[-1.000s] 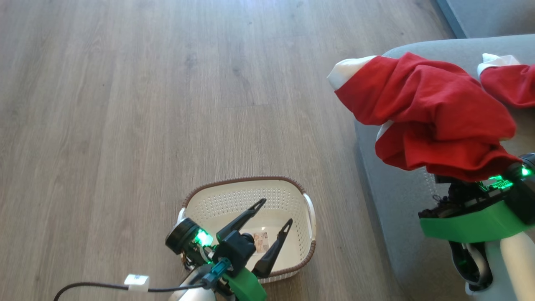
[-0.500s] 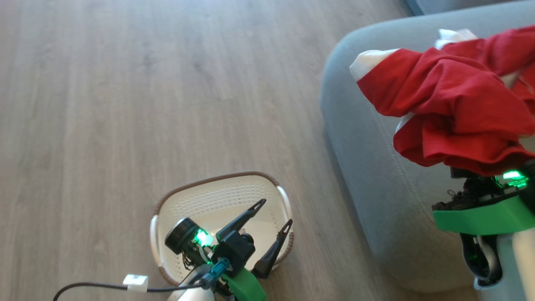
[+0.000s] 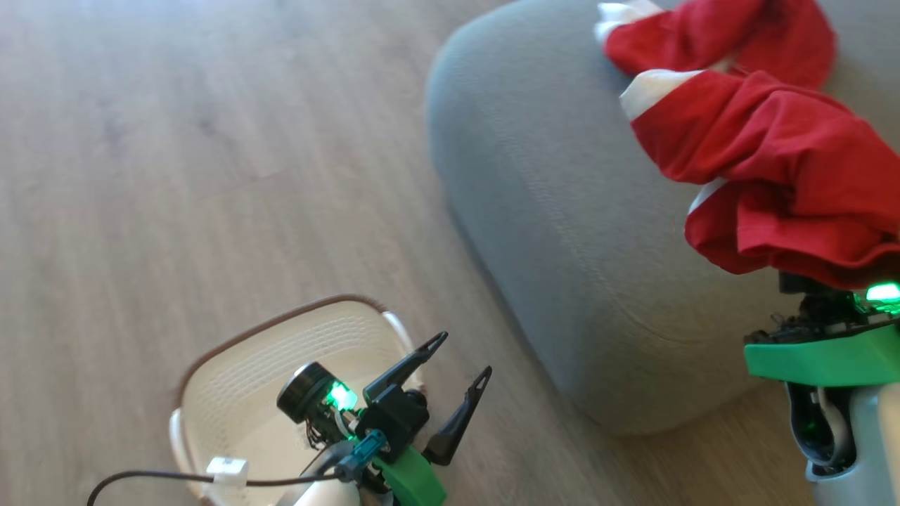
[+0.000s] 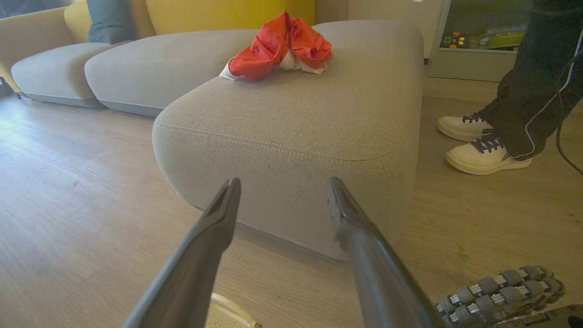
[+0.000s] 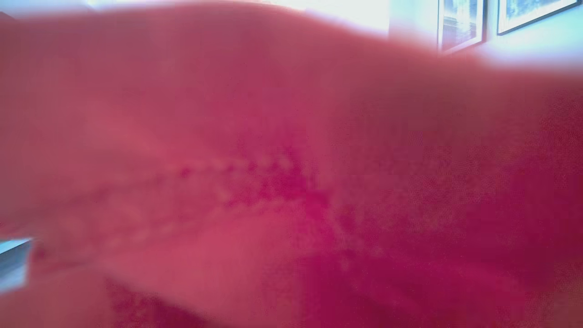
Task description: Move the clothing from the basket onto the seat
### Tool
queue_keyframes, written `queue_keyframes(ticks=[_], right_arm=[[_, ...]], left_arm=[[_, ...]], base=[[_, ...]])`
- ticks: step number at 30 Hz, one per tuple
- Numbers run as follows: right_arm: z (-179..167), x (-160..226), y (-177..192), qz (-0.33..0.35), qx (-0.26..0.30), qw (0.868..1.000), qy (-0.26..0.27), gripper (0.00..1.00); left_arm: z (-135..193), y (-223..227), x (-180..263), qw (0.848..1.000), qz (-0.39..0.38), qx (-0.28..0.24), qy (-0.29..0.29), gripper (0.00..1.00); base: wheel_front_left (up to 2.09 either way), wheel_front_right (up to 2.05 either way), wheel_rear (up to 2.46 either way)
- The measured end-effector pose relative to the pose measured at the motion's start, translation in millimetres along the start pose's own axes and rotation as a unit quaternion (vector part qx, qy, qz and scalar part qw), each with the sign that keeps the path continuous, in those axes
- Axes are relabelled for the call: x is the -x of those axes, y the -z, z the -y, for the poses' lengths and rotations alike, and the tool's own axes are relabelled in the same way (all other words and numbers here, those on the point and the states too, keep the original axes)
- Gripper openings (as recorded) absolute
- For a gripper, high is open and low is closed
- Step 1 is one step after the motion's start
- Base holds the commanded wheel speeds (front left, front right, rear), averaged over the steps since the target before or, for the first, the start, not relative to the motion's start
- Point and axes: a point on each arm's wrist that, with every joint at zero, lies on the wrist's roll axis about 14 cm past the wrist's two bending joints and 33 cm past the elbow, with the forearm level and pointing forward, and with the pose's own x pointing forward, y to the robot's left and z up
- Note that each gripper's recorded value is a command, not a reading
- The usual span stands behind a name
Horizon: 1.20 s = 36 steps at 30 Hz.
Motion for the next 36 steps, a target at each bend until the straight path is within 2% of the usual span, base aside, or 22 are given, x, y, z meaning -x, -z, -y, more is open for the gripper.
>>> queue_keyframes(ticks=[9, 13, 24, 29, 32, 36], right_arm=[[59, 35, -18, 0.0, 0.046, 0.994, 0.1, 0.0], [67, 44, -17, -0.006, 0.051, 0.991, 0.123, 0.0], [70, 47, -18, -0.006, 0.053, 0.99, 0.13, 0.0], [70, 50, -3, -0.029, 0.046, 0.99, 0.127, 0.0], [71, 49, 8, -0.051, 0.054, 0.991, 0.112, 0.0], [72, 25, 5, -0.049, 0.087, 0.992, 0.078, 0.0]], left_arm=[[36, -3, -28, 0.997, 0.012, 0.003, 0.081, 1.0], [40, -3, -35, 0.995, 0.015, 0.0, 0.097, 1.0], [43, -6, -37, 0.994, 0.017, 0.003, 0.106, 1.0], [40, -6, -35, 0.995, 0.016, 0.0, 0.098, 1.0], [35, -5, -34, 0.996, 0.015, 0.002, 0.09, 1.0], [30, -2, -34, 0.996, 0.014, 0.007, 0.085, 1.0]], base=[[0.0, 0.0, 0.0], [0.0, 0.0, 0.0], [0.0, 0.0, 0.0], [0.0, 0.0, 0.0], [0.0, 0.0, 0.0], [0.0, 0.0, 0.0]])
